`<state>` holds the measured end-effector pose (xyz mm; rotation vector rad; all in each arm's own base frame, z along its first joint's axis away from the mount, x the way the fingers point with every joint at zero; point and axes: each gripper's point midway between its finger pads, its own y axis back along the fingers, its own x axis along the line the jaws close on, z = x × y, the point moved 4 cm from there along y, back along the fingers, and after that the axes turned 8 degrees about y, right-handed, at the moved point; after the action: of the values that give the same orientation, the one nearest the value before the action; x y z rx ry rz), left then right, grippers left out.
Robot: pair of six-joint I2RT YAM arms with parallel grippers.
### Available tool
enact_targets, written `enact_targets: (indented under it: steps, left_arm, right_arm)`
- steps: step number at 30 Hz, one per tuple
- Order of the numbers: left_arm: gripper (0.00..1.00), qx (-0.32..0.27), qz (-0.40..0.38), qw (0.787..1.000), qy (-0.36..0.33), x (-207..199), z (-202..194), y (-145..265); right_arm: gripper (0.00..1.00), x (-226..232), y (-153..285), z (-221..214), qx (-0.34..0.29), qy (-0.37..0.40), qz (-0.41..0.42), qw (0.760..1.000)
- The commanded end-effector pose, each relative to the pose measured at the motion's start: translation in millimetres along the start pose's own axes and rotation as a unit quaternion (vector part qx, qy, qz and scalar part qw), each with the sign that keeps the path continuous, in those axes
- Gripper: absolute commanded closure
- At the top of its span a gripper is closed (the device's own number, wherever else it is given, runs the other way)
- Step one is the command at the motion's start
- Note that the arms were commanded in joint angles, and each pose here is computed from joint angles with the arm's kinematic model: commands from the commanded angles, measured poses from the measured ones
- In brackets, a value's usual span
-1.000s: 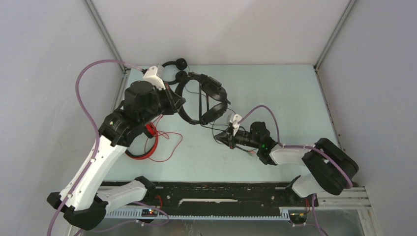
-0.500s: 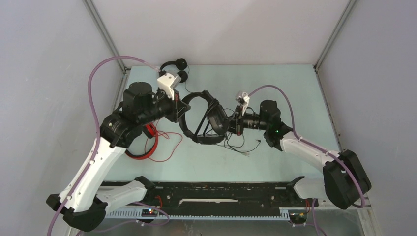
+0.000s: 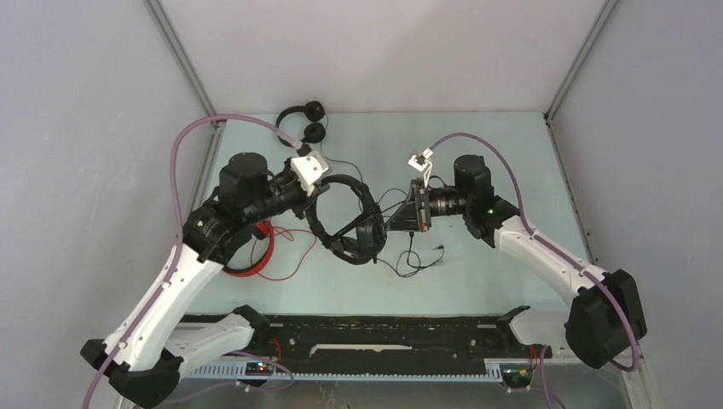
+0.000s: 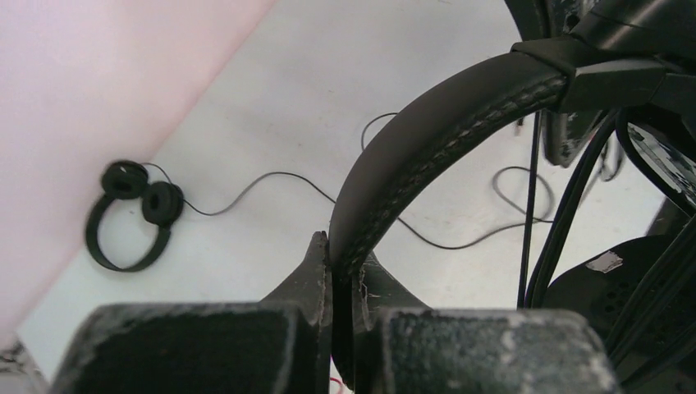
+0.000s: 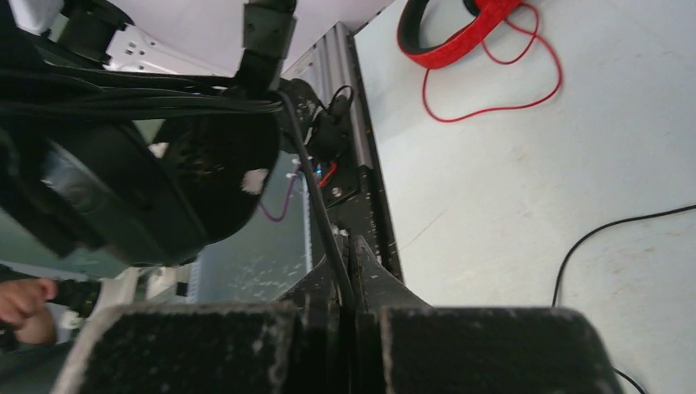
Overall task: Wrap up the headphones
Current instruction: Wrap the headphones cable around the headphones.
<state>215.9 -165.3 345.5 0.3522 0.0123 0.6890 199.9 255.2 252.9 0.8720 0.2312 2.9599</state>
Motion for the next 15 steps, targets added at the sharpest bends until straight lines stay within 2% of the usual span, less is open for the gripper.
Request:
enact_targets:
  steps: [1, 7, 11, 15]
  left_arm:
    - [1.0, 0.031, -0.008, 0.992, -0.123, 6.2, -19.2, -1.1]
    - [1.0, 0.092, 0.021, 0.978, -0.185, 23.1, -39.0, -12.0]
    - [1.0, 0.072, 0.049, 0.973, -0.213, 29.4, -37.0, -18.5]
    - [1.0, 0.068, 0.096, 0.962, -0.246, 44.4, -39.8, -26.4]
  right_arm:
    - [1.0, 21.3, 15.2, 30.8, -0.03, -0.008, 0.013, 0.999]
    - [1.0, 34.3, 19.7, 38.5, -0.041, -0.019, 0.026, 0.999]
    - [1.0, 39.2, 19.2, 47.2, -0.053, -0.028, 0.039, 0.997]
    - [1.0, 21.5, 16.3, 53.4, -0.077, -0.004, -0.002, 0.997]
